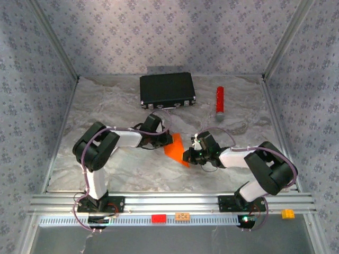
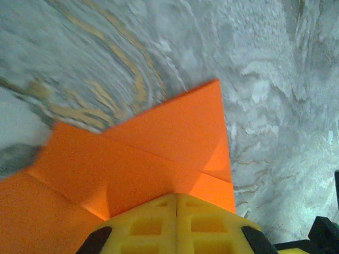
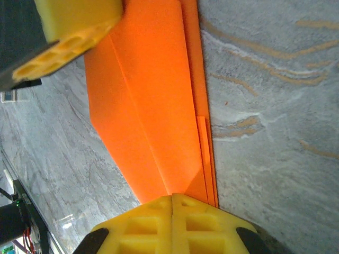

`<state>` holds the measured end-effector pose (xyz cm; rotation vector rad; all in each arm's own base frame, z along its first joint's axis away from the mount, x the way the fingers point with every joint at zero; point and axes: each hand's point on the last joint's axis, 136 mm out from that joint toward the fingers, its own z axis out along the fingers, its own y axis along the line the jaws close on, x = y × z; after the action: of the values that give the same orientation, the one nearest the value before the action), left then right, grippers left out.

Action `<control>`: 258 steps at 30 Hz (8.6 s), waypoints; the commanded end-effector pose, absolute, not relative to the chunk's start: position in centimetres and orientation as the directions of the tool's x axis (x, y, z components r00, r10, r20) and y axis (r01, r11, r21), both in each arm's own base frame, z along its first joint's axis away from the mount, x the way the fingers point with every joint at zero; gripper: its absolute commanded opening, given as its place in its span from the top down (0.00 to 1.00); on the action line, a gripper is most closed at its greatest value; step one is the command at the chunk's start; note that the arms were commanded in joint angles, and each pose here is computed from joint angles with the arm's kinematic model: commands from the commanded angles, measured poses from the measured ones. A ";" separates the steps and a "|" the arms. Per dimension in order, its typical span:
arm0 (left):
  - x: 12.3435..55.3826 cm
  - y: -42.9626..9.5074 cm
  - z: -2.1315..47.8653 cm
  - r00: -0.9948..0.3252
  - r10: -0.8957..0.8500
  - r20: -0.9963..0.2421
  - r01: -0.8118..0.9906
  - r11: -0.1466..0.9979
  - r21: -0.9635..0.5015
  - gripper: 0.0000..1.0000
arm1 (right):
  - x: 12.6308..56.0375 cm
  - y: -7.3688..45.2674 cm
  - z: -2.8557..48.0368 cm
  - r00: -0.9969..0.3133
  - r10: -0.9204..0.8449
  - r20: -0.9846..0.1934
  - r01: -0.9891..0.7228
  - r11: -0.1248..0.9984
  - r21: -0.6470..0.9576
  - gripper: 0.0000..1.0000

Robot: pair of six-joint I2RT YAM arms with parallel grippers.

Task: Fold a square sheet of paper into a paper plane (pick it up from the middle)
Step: Fourth fold the wing at the center of the table, then turn over the paper at the center of the table, then rotate the paper at the center of the table.

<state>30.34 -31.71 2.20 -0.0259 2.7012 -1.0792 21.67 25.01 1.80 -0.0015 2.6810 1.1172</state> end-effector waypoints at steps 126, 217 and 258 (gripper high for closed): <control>30.0 -29.8 1.4 -0.972 -0.107 -0.210 0.050 0.776 -0.629 0.97 | 16.6 20.8 4.1 -0.973 0.214 -0.089 0.092 0.709 0.699 0.64; 29.4 -27.9 12.0 -0.897 -0.169 -0.408 0.166 0.727 -0.666 0.54 | 20.4 19.7 9.3 -0.892 0.090 -0.443 -0.216 0.777 0.592 0.93; 27.3 -15.1 15.1 -0.665 -0.423 -0.616 0.005 0.822 -0.570 0.26 | 17.5 27.5 7.2 -0.606 -0.672 -0.425 -0.624 0.733 -0.270 0.62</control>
<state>27.30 -15.10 15.23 -0.3027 2.2063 -0.6918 17.56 26.72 5.84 -1.0292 2.4096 -0.3135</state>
